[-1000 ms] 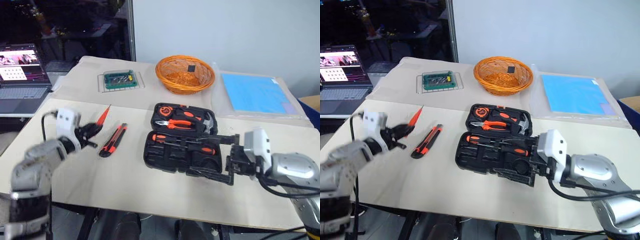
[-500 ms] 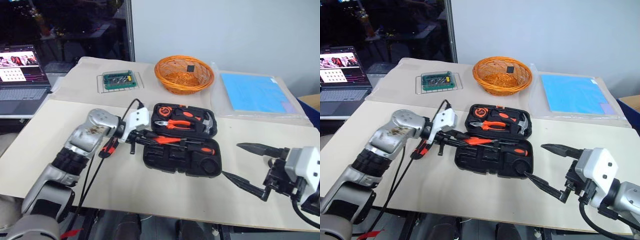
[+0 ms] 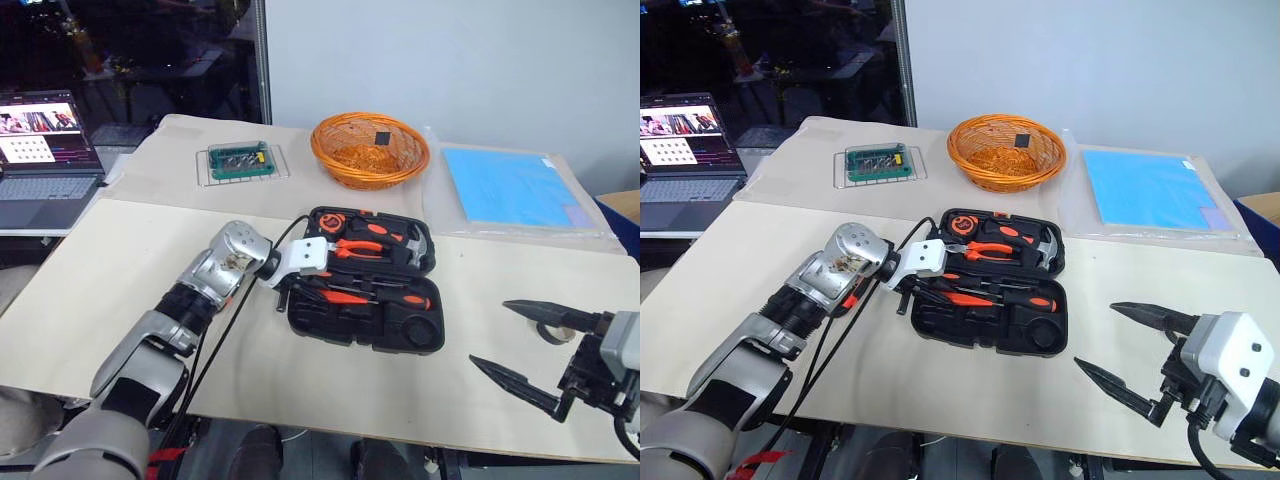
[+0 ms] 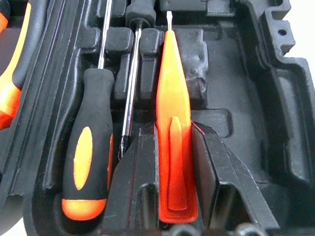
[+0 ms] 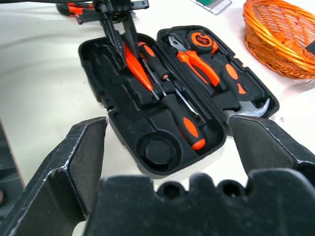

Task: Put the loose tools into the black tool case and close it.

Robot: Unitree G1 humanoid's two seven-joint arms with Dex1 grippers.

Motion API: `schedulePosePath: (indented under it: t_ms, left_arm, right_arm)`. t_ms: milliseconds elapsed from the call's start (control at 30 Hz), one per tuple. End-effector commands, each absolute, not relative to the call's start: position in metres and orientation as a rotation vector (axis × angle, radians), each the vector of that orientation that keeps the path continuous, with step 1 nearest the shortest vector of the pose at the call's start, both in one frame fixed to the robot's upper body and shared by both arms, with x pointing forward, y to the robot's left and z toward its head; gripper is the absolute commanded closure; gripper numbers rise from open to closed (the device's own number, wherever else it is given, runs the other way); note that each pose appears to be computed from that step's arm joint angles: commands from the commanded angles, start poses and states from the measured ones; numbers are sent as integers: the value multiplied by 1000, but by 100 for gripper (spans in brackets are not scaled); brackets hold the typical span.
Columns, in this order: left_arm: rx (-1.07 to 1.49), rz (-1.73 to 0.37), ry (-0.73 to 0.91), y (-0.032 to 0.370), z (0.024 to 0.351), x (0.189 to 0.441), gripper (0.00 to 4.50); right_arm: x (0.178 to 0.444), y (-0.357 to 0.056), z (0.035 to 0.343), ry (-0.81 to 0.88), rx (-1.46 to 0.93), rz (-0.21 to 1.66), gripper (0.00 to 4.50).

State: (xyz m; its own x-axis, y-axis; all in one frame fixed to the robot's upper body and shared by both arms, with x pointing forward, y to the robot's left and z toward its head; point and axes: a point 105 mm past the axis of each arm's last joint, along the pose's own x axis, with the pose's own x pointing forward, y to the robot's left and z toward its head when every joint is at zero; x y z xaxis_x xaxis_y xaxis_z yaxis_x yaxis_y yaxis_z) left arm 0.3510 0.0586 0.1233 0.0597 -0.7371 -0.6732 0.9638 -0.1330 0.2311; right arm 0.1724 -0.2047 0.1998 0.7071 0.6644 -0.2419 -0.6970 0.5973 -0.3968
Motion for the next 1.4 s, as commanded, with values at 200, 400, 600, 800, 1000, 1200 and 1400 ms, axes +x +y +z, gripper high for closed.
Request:
schedulePosePath:
  t_ms: [200, 400, 600, 800, 1000, 1200, 1400]
  left_arm:
    - [853, -1531, 411, 67, 118, 353, 396]
    - [756, -1496, 339, 62, 134, 357, 194]
    - [371, -1471, 216, 75, 187, 350, 148]
    - [244, -1360, 95, 68, 180, 349, 348]
    - [267, -1266, 135, 47, 131, 341, 438]
    - [458, -1234, 380, 52, 67, 335, 438]
    - [418, -1181, 321, 57, 71, 342, 438]
  right_arm:
    - [172, -199, 205, 39, -515, 798, 0]
    - [174, -198, 205, 37, -515, 806, 0]
    - [175, -199, 204, 39, -514, 804, 0]
    - [183, -197, 204, 25, -513, 804, 0]
    - [185, -193, 206, 14, -512, 812, 0]
    - [182, -184, 205, 19, -503, 840, 0]
    - [186, -179, 205, 9, -495, 862, 0]
